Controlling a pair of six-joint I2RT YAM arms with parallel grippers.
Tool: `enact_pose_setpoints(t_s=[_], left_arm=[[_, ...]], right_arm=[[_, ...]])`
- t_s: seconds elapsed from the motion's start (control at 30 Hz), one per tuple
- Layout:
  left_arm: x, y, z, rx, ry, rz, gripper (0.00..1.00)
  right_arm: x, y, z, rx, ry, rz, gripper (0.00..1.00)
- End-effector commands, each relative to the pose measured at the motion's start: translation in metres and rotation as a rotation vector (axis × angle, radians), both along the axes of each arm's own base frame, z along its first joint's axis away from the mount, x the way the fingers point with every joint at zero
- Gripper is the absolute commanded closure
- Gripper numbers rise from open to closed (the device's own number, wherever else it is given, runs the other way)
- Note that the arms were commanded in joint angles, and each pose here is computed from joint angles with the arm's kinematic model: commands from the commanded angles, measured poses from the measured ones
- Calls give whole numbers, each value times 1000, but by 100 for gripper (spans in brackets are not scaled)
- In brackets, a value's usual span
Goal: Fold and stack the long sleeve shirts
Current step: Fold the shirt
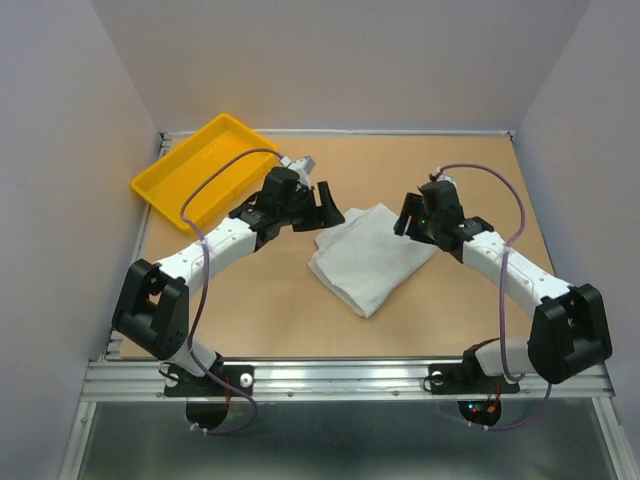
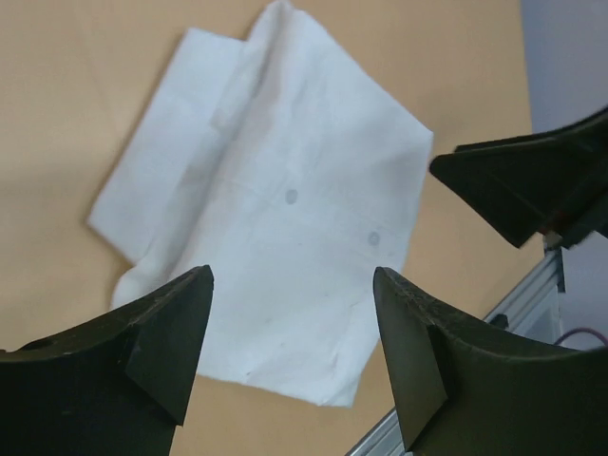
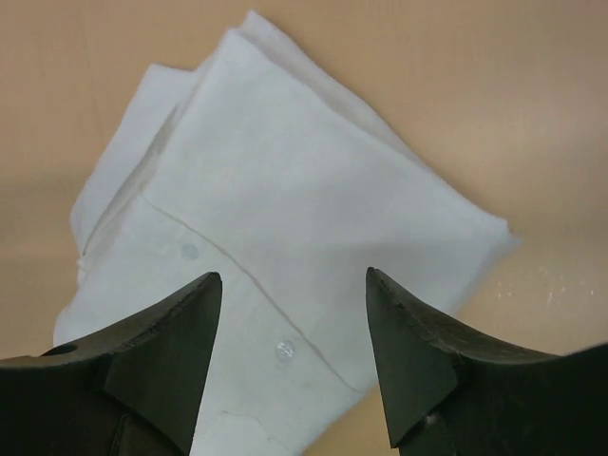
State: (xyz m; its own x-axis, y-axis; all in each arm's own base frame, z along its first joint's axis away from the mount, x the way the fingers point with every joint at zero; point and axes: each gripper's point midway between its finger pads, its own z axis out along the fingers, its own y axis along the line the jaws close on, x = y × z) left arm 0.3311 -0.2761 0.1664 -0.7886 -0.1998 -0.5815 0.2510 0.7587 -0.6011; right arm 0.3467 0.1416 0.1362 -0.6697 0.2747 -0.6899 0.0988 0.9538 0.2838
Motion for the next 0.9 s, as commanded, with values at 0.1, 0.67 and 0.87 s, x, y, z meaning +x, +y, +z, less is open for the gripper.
enact_pose_setpoints(t_s=[0.1,0.67,0.87], left_arm=[[-10,-51,-31,-11,73,-195,37],[-48,18,-164,146,337,-69,62],[-40,48,-161,134,334,29,62]], right_arm=[[-3,8,2,394,-39,86,34],[-5,-31,-92,669,-15,-10,47],[37,-38,-97,623,-42,37,48]])
